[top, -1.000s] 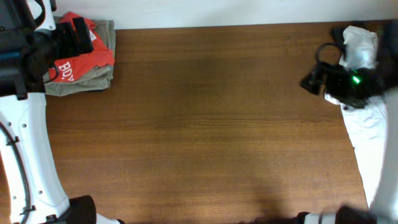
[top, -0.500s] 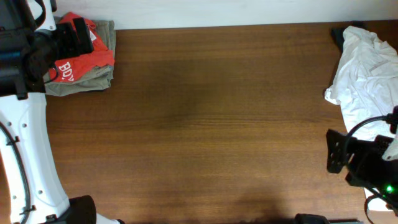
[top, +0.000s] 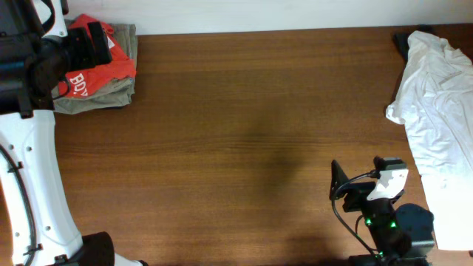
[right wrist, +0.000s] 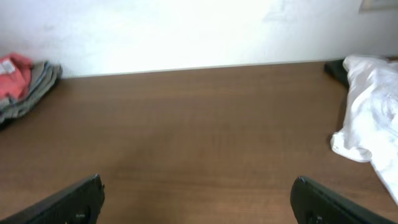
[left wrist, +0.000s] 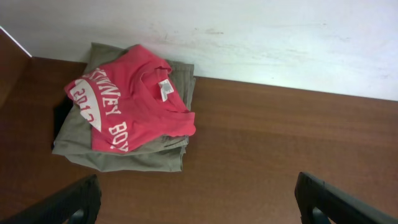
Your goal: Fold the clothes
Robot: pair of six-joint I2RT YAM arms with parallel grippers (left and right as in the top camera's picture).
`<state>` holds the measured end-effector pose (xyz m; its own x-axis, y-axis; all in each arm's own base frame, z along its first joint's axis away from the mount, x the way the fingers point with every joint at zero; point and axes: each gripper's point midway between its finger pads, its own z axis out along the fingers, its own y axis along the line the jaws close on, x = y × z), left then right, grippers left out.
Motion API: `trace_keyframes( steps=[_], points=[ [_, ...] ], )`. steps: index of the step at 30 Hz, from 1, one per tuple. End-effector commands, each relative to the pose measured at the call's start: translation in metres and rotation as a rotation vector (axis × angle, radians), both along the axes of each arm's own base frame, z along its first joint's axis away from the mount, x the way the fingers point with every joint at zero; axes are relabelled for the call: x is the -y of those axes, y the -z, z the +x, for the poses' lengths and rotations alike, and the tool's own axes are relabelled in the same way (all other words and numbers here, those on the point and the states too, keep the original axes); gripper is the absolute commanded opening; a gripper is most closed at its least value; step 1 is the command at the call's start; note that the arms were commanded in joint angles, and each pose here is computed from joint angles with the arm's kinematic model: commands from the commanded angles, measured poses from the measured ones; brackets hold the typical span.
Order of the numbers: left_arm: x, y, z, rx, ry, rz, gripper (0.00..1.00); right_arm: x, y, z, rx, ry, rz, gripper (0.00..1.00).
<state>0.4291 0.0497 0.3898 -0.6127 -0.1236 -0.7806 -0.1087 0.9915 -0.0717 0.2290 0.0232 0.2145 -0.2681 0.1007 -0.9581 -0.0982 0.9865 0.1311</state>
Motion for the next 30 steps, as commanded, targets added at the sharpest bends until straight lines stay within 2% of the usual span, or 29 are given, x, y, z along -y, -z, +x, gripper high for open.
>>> trace_keyframes(
  steps=[1, 8, 13, 15, 30],
  points=[
    [0.001, -0.003, -0.002, 0.01, 0.006, 0.003, 0.99, -0.007, 0.009, 0.004, 0.1, -0.039, 0.018, 0.98],
    [0.001, -0.003, -0.002, 0.01, 0.006, 0.003, 0.99, -0.007, 0.01, 0.01, 0.3, -0.034, 0.017, 0.99],
    [0.001, -0.003, -0.002, 0.01, 0.006, 0.003, 0.99, -0.005, 0.035, 0.016, 0.275, -0.027, 0.014, 0.99],
    [0.001, -0.003, -0.002, 0.01, 0.006, 0.003, 0.99, 0.001, 0.056, 0.016, 0.192, -0.002, 0.01, 0.99],
    [0.001, -0.003, -0.002, 0.008, 0.005, 0.003, 0.99, 0.003, 0.055, 0.016, 0.196, 0.005, 0.009, 0.99]
  ],
)
